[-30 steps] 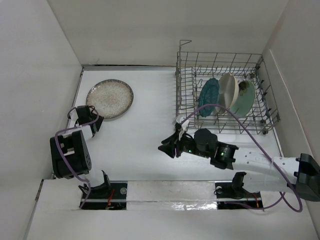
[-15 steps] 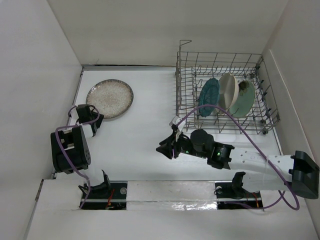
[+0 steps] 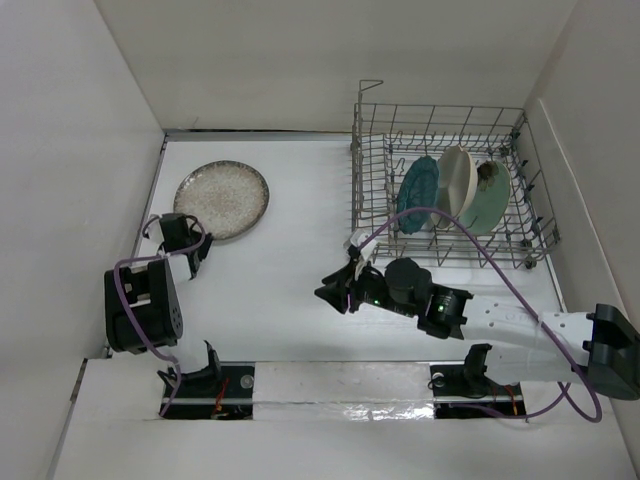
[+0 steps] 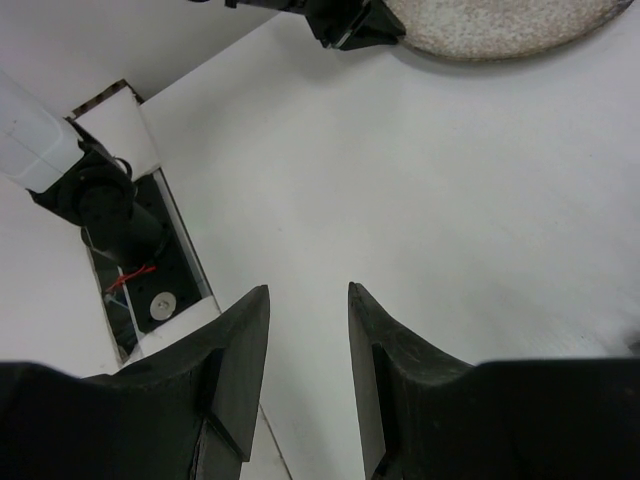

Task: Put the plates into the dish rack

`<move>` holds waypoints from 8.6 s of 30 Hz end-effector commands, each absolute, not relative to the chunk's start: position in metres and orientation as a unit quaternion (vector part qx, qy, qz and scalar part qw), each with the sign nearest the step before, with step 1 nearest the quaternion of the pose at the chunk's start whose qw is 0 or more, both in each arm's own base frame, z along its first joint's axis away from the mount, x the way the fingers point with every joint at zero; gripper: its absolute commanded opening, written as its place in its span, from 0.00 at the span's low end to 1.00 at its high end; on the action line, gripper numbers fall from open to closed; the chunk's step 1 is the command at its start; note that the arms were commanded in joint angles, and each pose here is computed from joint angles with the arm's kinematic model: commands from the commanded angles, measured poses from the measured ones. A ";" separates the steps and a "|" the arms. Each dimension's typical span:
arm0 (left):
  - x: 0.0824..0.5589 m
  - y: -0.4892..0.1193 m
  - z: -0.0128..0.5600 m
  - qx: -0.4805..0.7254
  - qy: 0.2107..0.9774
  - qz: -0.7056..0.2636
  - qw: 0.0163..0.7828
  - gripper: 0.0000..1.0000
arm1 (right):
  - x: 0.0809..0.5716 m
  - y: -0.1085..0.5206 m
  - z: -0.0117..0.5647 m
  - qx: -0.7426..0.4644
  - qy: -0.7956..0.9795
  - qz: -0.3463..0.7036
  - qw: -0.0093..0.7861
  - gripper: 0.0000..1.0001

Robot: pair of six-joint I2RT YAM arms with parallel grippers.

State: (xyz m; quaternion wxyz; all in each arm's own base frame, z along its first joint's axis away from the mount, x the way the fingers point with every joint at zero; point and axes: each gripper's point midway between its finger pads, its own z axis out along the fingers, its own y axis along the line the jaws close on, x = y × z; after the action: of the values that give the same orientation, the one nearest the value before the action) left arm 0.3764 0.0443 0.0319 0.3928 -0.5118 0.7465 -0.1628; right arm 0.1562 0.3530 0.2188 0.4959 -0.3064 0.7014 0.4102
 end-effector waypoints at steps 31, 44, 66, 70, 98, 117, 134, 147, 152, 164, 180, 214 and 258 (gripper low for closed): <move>0.285 -0.014 0.007 -0.458 0.790 -0.192 0.359 0.35 | 0.180 0.344 0.228 -0.271 0.695 0.389 0.540 0.44; 0.295 -0.001 0.014 -0.465 0.755 -0.197 0.417 0.00 | 0.175 0.335 0.251 -0.262 0.683 0.408 0.545 0.44; 0.256 0.006 0.123 -0.400 0.674 -0.222 0.580 0.00 | 0.159 0.427 0.227 -0.124 0.720 0.539 0.419 0.23; 0.253 -0.014 0.122 -0.390 0.679 -0.265 0.563 0.00 | 0.165 0.436 0.181 -0.022 0.754 0.548 0.360 0.58; 0.226 -0.099 0.156 -0.286 0.717 -0.382 0.508 0.00 | 0.199 0.392 0.067 0.336 0.738 0.523 0.263 0.89; 0.192 -0.123 0.184 -0.258 0.746 -0.418 0.449 0.00 | 0.230 0.400 0.065 0.346 0.720 0.534 0.277 0.60; 0.167 -0.080 0.281 -0.231 0.686 -0.381 0.575 0.40 | 0.186 0.435 0.128 0.245 0.695 0.605 0.302 0.00; 0.164 -0.027 0.337 -0.224 0.665 -0.249 0.667 0.69 | 0.171 0.438 0.195 0.187 0.659 0.639 0.350 0.00; 0.168 -0.031 0.347 -0.214 0.656 -0.255 0.678 0.68 | 0.166 0.439 0.220 0.171 0.640 0.658 0.358 0.00; 0.190 -0.044 0.383 -0.173 0.632 -0.257 0.710 0.58 | 0.164 0.409 0.338 0.156 0.534 0.734 0.390 0.00; 0.180 -0.048 0.433 -0.149 0.581 -0.288 0.746 0.53 | 0.244 0.286 0.472 0.167 0.434 0.688 0.557 0.00; 0.173 -0.141 0.331 0.062 0.667 -0.368 0.645 0.24 | 0.318 -0.107 0.613 0.088 0.488 -0.040 0.868 0.00; 0.160 -0.121 0.342 0.030 0.650 -0.360 0.669 0.27 | 0.366 -0.172 0.394 0.072 0.713 -0.159 0.679 0.00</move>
State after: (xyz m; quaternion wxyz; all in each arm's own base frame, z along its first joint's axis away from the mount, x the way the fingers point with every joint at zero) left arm 0.1648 -0.1260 0.3219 0.6483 0.0336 0.6754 -0.3499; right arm 0.3612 -0.1689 0.2799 0.5310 0.1090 0.8340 -0.1032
